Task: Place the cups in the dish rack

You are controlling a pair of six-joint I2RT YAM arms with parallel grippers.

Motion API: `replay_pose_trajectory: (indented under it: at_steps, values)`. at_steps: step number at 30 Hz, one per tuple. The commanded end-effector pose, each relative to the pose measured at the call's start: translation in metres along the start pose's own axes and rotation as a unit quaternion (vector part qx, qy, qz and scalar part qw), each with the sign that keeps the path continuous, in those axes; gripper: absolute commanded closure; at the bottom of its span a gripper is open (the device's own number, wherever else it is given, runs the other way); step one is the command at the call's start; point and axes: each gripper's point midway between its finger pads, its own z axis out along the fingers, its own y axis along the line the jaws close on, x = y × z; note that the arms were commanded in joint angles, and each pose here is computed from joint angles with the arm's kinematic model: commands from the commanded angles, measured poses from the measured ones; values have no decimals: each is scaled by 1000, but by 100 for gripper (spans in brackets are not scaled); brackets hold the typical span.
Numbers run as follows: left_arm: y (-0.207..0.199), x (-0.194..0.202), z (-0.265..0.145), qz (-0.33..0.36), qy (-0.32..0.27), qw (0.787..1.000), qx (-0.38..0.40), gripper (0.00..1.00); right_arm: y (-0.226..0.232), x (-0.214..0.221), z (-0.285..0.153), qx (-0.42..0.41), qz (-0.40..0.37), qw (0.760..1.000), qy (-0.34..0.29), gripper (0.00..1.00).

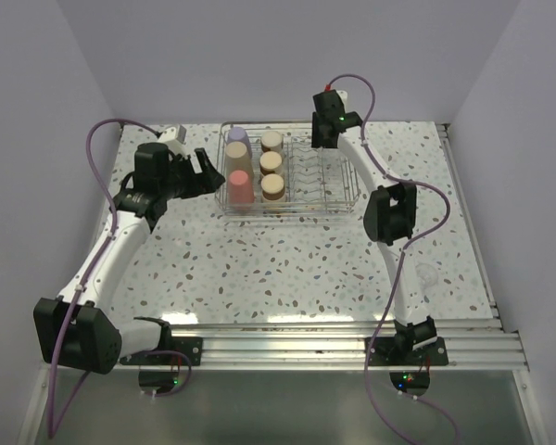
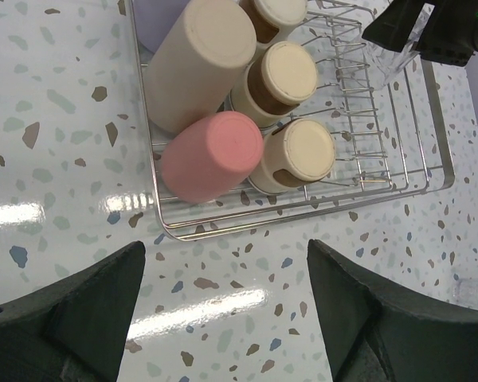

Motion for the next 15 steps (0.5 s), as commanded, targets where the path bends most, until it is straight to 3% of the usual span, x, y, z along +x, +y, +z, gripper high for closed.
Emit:
replay_pose_trajectory:
  at_steps: [1, 10, 11, 13, 15]
  values:
    - [-7, -17, -3, 16, -21, 1000, 8, 15, 1, -31, -4, 0, 21, 999, -49, 100]
    - [-4, -15, 1, 17, -15, 1000, 3, 15, 0, -27, 10, 13, 19, 998, -55, 98]
    - [-4, -15, 1, 17, -15, 1000, 3, 15, 0, -26, 10, 15, 15, 998, -54, 91]
    - [-4, -14, 2, 16, -14, 1000, 3, 15, -2, -26, 10, 16, 11, 998, -53, 63]
    - [-4, -15, 2, 16, -15, 1000, 4, 15, -1, -23, 10, 14, 7, 999, -49, 43]
